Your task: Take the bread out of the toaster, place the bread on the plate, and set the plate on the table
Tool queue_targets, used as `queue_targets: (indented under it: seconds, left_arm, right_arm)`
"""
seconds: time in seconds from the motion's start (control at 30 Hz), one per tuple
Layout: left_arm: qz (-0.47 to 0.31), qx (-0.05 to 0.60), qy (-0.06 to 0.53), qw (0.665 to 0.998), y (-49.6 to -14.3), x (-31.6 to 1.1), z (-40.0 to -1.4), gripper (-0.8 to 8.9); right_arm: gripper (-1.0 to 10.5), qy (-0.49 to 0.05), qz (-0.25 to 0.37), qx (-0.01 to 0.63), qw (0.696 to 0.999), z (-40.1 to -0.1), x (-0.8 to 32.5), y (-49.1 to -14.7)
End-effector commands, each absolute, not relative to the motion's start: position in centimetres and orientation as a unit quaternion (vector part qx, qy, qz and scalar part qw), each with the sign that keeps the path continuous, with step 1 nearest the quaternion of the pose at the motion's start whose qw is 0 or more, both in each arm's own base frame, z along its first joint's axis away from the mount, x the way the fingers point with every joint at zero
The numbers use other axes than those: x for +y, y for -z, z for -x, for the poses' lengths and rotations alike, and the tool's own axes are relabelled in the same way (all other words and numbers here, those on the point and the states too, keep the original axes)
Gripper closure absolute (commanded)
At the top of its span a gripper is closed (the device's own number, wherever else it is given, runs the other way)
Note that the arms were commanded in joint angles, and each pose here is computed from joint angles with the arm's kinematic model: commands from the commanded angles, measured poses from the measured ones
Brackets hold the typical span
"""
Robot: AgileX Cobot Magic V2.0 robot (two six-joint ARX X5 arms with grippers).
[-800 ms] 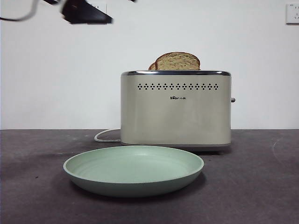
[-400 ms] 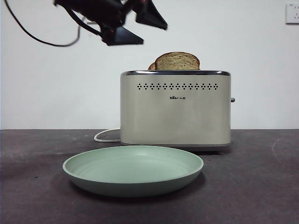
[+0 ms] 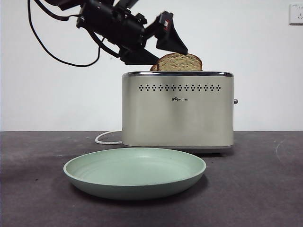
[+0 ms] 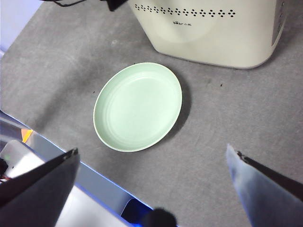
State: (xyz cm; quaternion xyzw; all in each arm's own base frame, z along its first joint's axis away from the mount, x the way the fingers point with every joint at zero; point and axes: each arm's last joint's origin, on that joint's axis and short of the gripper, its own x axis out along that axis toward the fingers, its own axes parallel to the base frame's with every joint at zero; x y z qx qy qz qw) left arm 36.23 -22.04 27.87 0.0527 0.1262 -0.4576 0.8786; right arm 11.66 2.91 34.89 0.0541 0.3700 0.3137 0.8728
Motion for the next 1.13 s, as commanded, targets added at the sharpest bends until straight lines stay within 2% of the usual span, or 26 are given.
queue_targets:
  seconds: [0.03, 0.1, 0.2, 0.27, 0.7, 0.93, 1.13]
  left_arm:
    - [-0.063, 0.133, 0.456, 0.878, -26.7, -22.5, -36.6, 3.46]
    - [-0.063, 0.135, 0.456, 0.877, -26.6, -22.6, -36.6, 4.63]
    - [-0.064, 0.134, 0.459, 0.876, -26.6, -22.7, -36.5, 7.12]
    - [-0.063, 0.131, 0.46, 0.876, -26.6, -22.8, -36.5, 8.22]
    - [-0.052, 0.12, 0.449, 0.884, -27.9, -21.7, -36.6, 8.22]
    - [-0.048, 0.083, 0.436, 0.895, -31.7, -19.6, -35.4, 8.22]
    - [-0.047, 0.05, 0.428, 0.901, -35.8, -17.8, -32.9, 8.22]
  right_arm:
    - [3.5, -0.315, -0.054, 0.373, 0.871, -11.5, 2.9, -34.9]
    - [3.5, -0.314, -0.054, 0.377, 0.869, -11.5, 2.9, -34.8]
    - [3.5, -0.314, -0.055, 0.379, 0.869, -11.5, 2.9, -34.8]
    - [3.5, -0.314, -0.055, 0.379, 0.869, -11.5, 2.9, -34.8]
    - [3.5, -0.313, -0.057, 0.386, 0.866, -11.3, 2.9, -34.7]
    - [3.5, -0.313, -0.057, 0.389, 0.865, -11.3, 2.9, -34.6]
    - [3.5, -0.313, -0.057, 0.389, 0.864, -11.3, 2.9, -34.6]
